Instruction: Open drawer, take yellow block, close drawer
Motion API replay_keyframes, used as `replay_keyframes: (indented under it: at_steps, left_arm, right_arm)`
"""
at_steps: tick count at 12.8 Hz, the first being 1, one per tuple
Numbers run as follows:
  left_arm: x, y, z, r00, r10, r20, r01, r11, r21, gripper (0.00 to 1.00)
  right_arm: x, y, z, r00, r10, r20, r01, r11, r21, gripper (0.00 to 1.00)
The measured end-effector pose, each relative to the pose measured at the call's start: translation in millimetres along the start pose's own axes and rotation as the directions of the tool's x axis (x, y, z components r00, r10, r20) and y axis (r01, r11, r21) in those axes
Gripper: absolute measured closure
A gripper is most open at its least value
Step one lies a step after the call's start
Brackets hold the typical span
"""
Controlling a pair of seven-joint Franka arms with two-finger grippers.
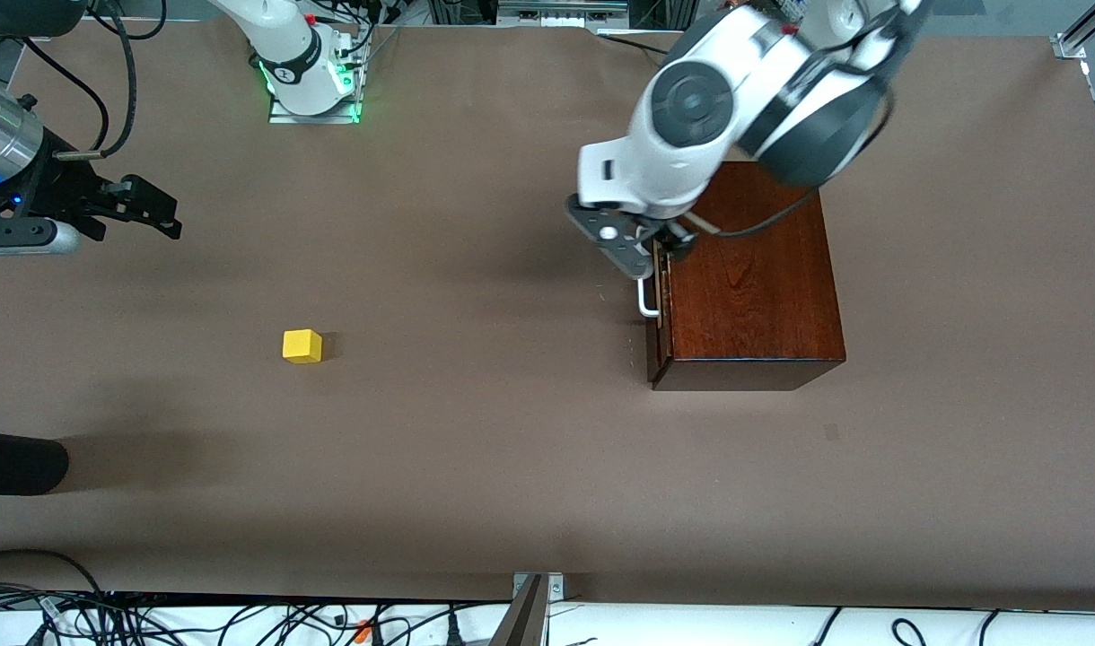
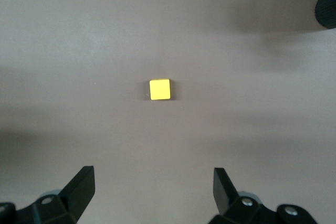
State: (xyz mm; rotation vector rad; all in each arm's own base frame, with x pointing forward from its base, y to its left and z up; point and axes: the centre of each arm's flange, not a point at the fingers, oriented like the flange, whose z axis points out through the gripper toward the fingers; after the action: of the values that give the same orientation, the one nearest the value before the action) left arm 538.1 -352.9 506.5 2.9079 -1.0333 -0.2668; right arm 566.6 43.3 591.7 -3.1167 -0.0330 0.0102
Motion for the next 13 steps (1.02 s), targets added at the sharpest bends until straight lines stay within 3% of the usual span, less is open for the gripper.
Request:
replay_keyframes:
  at_steps: [3, 6, 9, 11, 13]
  left_arm:
    - [-48.7, -101.8, -47.8, 0.978, -0.202, -0.061, 0.205, 0.978, 0.045, 0.0]
    - [-107.4, -185.5, -61.3, 0.926, -0.368, -0.087, 0.373, 0.927, 0.044, 0.0]
    - [-162.5, -230.7, -74.4, 0.838, -0.521, -0.162, 0.532, 0.846, 0.032, 0.0]
    - [-198.4, -246.0, -83.8, 0.789, -0.588, -0.179, 0.601, 0.799, 0.02, 0.0]
    - [-215.7, -249.1, -83.6, 0.778, -0.609, -0.155, 0.619, 0.785, 0.016, 0.0]
  right_arm:
    - [3.3, -0.2, -2.2, 1.0, 0.0, -0.006, 0.0, 1.0, -0.001, 0.0]
    - [5.4, 0.4, -1.9, 1.0, 0.002, -0.007, -0.002, 1.0, -0.001, 0.0]
    - [22.0, -0.5, 24.7, 1.0, 0.004, 0.013, -0.004, 1.0, -0.007, 0.0]
    - [35.4, -2.1, 24.7, 1.0, 0.003, -0.01, -0.003, 1.0, -0.01, 0.0]
    - [38.1, -2.8, 12.9, 0.999, 0.002, -0.035, -0.003, 1.0, -0.009, 0.0]
